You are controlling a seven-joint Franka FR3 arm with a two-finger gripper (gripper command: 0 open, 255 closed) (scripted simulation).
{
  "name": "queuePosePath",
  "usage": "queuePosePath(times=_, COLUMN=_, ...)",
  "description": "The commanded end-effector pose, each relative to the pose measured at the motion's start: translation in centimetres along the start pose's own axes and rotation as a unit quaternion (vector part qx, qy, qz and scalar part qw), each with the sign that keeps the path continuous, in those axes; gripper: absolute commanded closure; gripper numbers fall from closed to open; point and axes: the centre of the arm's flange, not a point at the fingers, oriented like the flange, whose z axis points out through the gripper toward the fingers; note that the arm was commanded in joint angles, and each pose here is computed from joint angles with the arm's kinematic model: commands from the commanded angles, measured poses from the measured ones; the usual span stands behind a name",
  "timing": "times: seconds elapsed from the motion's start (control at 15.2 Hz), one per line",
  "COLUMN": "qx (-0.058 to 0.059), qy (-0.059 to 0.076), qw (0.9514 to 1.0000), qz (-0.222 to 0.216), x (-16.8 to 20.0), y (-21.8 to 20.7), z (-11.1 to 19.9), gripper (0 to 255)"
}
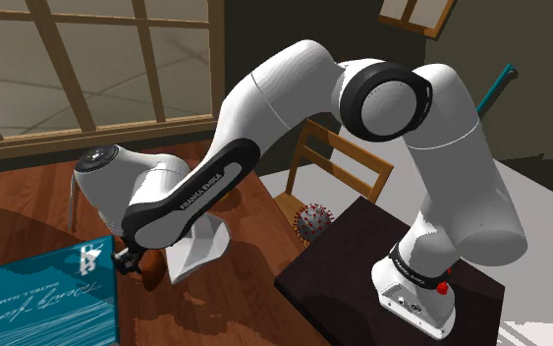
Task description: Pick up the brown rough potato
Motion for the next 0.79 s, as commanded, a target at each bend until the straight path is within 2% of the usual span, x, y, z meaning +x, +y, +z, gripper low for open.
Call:
queuePosePath(times=0.0, qx=-0.001, qy=0.002, qw=1.0000, qz=-0.001, x=0.5, y=-0.7, z=1.1, gripper=0)
queuePosePath(times=0.53, qx=-0.001, qy=0.002, qw=1.0000, qz=-0.001, x=0.6, y=-1.0, z=4.5, gripper=0)
queuePosePath(times=0.59, qx=-0.001, qy=0.002, qw=1.0000, qz=-0.001, x=0.6, y=-1.0, z=4.5, gripper=255)
queuePosePath(times=0.73, qx=-0.001, qy=0.002, qw=1.0000, qz=-0.001, x=0.6, y=-1.0, z=4.5, gripper=255)
